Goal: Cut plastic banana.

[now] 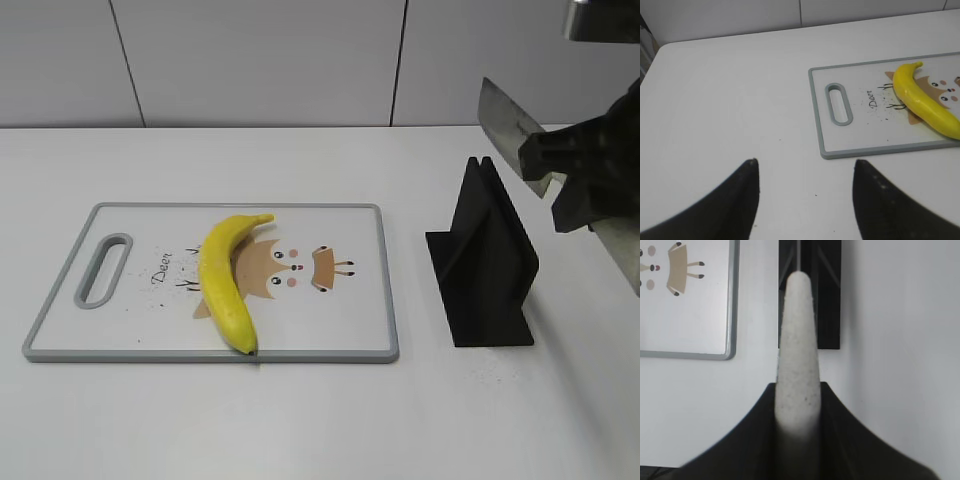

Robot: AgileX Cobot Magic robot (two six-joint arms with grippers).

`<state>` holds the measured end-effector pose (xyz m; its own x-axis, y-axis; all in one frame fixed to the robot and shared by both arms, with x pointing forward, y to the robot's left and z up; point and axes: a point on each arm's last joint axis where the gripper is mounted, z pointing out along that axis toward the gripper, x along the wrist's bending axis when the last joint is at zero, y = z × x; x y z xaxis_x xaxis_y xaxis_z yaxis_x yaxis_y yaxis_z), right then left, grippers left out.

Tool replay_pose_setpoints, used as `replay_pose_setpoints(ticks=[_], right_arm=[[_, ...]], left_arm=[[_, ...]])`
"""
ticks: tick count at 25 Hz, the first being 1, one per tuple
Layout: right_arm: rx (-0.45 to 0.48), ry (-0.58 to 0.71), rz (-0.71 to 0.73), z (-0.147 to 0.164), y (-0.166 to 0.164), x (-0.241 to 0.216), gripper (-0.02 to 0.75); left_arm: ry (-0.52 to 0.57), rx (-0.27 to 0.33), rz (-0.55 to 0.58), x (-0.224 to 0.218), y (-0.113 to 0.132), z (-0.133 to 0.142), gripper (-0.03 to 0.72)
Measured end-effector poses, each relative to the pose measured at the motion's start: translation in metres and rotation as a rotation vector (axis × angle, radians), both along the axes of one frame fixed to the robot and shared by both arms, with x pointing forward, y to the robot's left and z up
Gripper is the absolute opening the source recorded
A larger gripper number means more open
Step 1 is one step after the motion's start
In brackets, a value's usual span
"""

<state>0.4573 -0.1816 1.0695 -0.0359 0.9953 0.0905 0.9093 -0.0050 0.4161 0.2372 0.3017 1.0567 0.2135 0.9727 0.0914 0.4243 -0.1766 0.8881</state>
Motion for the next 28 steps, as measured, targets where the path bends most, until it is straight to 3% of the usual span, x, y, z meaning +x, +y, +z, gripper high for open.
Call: replay_pose_setpoints(ticks=[10, 28], right_arm=[[0.007, -0.049, -0.014, -0.002, 0.001, 0.006, 0.179], [-0.083, 0.053, -0.004, -0.051, 0.016, 0.035, 0.179]], left_arm=[[-0.002, -0.007, 0.014, -0.001, 0.001, 0.000, 0.545], [-0.002, -0.007, 0.014, -0.001, 0.001, 0.000, 0.526]])
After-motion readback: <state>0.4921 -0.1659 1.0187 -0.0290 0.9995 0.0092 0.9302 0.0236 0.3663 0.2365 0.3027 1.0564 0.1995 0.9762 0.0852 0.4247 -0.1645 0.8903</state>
